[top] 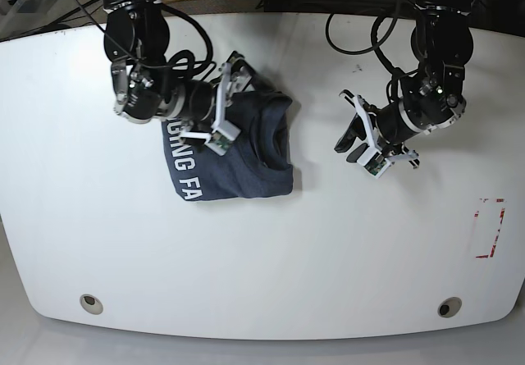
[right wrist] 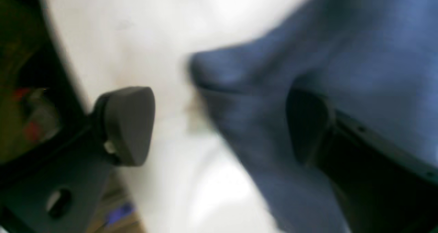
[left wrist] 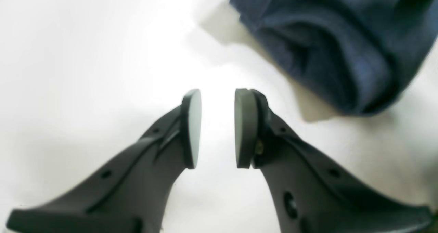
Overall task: Fold the T-shirt properly
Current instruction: 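Press and square the folded bundle with both grippers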
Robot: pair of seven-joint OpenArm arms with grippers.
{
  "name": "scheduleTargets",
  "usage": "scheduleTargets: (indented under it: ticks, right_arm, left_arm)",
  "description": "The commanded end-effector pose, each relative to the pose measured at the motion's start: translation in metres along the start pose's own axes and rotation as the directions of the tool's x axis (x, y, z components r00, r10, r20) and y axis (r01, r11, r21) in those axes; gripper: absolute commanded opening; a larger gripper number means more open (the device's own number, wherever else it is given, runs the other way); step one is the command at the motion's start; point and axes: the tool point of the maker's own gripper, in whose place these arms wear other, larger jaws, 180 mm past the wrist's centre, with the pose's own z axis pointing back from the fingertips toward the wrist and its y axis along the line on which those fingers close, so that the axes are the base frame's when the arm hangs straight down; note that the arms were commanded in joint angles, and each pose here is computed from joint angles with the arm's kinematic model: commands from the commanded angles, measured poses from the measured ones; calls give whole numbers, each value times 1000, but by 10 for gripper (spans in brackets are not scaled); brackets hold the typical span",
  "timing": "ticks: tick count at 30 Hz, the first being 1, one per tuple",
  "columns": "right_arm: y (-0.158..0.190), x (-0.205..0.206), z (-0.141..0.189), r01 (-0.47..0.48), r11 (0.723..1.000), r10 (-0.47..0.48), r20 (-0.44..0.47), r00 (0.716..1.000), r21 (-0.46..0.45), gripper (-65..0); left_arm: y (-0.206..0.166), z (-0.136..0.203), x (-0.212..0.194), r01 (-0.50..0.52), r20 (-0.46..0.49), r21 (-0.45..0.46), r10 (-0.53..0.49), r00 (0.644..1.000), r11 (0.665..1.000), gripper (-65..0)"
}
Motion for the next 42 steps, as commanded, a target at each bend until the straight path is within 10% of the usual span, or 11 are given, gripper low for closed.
scheduleTargets:
  ticks: [1,11,20,31,42]
  right_arm:
    - [-29,26,24,3,996,6,111,994,-87,-75]
    - [-145,43,52,92,947,-65,100,993,-307,-114]
    - [-215,47,38,110,893,-93,60,994,-436,-563]
    - [-225,-16,-9,201,895,-180,90,979,-397,-542]
    - [-234,36,19,71,878,-44,68,997,-474,-542]
  left_arm:
    - [-16,-10,23,92,37,-36,-91,995,995,-500]
    - [-107,-61,65,323,65,-155,-316,946,934,-500]
    - [-141,-89,66,324,38,-213,-323,946,922,-504]
    - [-86,-83,30,199,-63,-118,-208,976,973,-500]
    - [-28,-74,12,253,-148,-43,-257,955,967,-500]
